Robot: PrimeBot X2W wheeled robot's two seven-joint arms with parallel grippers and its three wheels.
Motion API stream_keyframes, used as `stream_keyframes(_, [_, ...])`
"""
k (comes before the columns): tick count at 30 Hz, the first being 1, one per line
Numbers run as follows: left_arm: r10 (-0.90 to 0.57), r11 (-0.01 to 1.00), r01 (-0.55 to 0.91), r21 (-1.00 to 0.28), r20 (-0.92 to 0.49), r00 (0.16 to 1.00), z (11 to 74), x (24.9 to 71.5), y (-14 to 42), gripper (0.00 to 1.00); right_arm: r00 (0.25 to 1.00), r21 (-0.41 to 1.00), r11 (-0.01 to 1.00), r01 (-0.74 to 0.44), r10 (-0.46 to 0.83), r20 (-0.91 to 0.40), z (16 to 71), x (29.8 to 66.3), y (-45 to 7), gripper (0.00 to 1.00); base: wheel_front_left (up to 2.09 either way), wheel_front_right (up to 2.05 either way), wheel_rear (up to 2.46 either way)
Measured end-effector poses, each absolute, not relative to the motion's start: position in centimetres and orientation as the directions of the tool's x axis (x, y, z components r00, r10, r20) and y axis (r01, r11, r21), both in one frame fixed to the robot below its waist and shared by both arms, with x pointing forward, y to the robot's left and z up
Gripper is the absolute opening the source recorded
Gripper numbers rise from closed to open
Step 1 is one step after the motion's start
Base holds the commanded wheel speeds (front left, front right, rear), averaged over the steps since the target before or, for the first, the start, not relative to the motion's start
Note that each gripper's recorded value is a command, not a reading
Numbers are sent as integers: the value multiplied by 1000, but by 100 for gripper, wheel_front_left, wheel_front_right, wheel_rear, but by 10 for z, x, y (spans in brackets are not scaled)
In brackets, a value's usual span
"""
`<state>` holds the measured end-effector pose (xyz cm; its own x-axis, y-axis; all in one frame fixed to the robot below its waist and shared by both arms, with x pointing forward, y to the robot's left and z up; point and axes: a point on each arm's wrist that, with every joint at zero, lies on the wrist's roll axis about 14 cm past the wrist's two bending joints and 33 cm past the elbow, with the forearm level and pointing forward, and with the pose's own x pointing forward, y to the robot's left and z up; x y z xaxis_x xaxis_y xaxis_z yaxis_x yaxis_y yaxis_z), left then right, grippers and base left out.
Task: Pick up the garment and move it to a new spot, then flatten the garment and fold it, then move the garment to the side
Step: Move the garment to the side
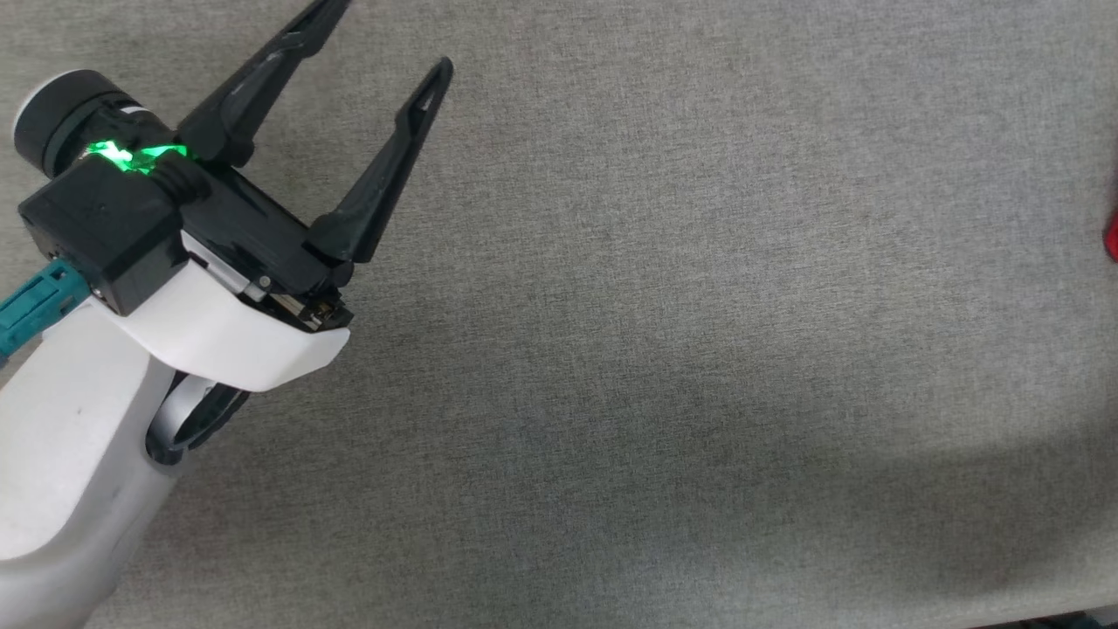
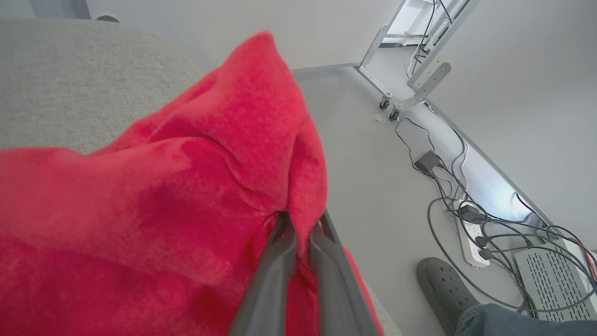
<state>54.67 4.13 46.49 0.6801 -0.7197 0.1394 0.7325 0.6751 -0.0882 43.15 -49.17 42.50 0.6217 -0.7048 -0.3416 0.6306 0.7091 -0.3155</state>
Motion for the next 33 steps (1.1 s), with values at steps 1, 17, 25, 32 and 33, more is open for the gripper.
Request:
stream_keyframes(1, [-718, 677, 731, -87, 140, 681, 466, 547, 42, 100, 622, -315, 709, 631, -705, -340, 424, 432, -491, 5, 0, 0, 0])
stream_keyframes(17, [-576, 795, 584, -165, 94, 812, 485, 503, 78, 100, 813, -283, 879, 385, -468, -346, 441, 454, -411, 100, 0, 0, 0])
stream_keyframes(25, [-428, 876, 424, -231, 36, 903, 486, 455, 121, 100, 929, -165, 973, 160, -205, -309, 448, 461, -321, 100, 0, 0, 0])
stream_keyframes(32, [-299, 924, 284, -257, -20, 954, 478, 406, 158, 100, 974, -44, 999, 2, -12, -228, 455, 452, -249, 100, 0, 0, 0])
stream_keyframes(33, [-278, 929, 264, -260, -21, 960, 478, 399, 163, 100, 977, -23, 1000, -4, -1, -213, 456, 449, -244, 100, 0, 0, 0])
